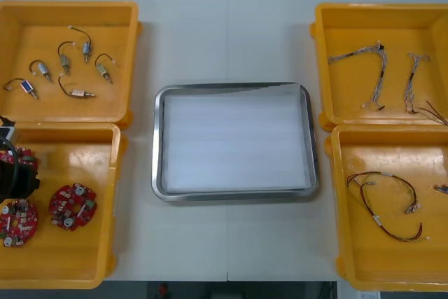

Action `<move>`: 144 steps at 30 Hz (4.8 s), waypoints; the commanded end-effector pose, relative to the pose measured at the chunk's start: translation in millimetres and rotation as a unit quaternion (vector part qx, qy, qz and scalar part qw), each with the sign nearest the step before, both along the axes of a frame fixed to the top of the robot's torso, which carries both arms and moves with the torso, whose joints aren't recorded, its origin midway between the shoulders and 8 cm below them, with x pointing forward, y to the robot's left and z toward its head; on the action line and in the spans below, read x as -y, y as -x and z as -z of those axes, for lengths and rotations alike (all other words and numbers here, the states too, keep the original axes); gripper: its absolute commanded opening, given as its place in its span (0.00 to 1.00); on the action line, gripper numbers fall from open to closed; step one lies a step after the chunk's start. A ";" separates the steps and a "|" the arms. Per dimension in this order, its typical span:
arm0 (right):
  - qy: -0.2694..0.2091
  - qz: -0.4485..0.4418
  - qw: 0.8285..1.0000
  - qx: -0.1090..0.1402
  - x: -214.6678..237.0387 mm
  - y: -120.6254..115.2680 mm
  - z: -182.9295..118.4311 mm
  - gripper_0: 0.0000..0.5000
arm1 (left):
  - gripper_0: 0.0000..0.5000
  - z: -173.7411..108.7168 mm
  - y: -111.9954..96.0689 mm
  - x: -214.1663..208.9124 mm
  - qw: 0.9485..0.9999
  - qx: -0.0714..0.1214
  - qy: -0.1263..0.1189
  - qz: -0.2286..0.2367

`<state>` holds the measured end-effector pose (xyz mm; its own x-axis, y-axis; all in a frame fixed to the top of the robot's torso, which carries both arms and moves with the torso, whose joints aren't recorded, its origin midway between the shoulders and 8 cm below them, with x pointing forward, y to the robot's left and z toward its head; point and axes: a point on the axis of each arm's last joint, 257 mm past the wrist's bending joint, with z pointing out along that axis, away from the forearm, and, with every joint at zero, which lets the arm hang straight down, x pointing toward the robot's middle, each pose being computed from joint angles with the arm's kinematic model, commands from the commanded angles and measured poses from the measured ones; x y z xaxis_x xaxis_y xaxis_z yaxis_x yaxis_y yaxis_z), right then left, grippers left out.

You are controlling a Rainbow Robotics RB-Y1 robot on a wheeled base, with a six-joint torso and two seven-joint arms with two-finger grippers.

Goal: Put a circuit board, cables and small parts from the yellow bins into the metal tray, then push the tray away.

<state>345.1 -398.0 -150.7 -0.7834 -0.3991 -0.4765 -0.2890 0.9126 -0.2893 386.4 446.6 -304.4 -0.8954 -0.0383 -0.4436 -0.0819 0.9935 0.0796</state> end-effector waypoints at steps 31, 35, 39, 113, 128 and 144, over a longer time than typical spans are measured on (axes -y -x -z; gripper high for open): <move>0.005 -0.079 0.997 0.003 -59.7 -8.0 -25.4 0.00 | 0.00 -58.6 6.3 6.2 0.999 -0.007 0.014 -0.047; 0.010 -0.079 0.997 0.000 -58.9 -8.0 -22.9 0.00 | 0.00 -81.1 8.5 14.1 0.999 -0.011 0.008 -0.043; 0.020 -0.077 0.997 -0.009 -57.5 -6.6 -15.7 0.00 | 0.00 -104.8 12.4 23.6 0.999 -0.016 -0.003 -0.035; 0.024 -0.073 0.997 -0.013 -56.1 -6.6 -12.3 0.00 | 0.00 -40.0 -10.3 394.0 0.993 -0.049 0.060 0.088; 0.021 -0.076 0.997 -0.014 -58.1 -5.8 -11.7 0.00 | 0.06 -29.6 -14.5 399.9 0.994 -0.047 0.069 0.076; 0.028 -0.064 0.997 -0.010 -51.8 -7.4 -12.9 0.00 | 1.00 -51.3 -16.2 404.8 0.993 -0.030 0.090 0.066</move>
